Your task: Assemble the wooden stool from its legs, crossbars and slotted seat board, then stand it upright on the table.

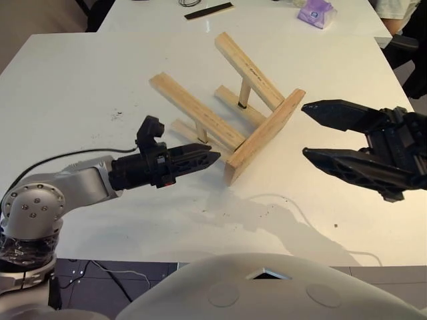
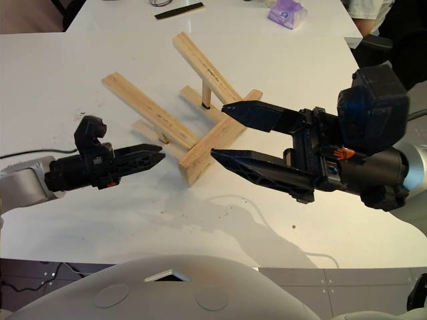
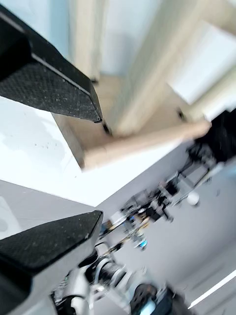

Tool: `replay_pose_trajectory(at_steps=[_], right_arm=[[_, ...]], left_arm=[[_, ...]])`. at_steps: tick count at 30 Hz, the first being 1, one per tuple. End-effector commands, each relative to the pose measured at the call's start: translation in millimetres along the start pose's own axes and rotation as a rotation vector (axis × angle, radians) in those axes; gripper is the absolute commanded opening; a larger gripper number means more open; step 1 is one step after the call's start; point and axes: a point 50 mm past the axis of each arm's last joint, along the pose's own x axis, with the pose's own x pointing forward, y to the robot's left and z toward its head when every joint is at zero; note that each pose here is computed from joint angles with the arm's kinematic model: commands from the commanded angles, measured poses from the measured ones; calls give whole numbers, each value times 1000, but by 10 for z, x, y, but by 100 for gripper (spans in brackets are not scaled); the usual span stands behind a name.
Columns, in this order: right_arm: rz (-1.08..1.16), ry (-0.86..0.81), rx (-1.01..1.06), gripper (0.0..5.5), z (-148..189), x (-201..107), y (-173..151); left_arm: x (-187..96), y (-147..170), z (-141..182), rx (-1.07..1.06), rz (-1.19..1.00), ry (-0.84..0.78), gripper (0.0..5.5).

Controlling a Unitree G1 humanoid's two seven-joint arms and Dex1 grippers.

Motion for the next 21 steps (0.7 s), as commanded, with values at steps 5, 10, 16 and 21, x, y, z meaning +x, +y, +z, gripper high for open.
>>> replay_pose_trajectory(at_steps=[5,10,16,21], right_arm=[[-58,-17,12,302,-88,-13,-56],[-70,-19,18,302,-98,-25,-87],[-32,-15,28,302,-80,23,-184],[18,34,27,302,-109,78,-271]], left_arm=[[116,-36,-348,477,125,124,348],[90,57,-726,690,184,169,421],[324,142,-931,770,214,35,440],[625,253,-940,786,254,-83,440]])
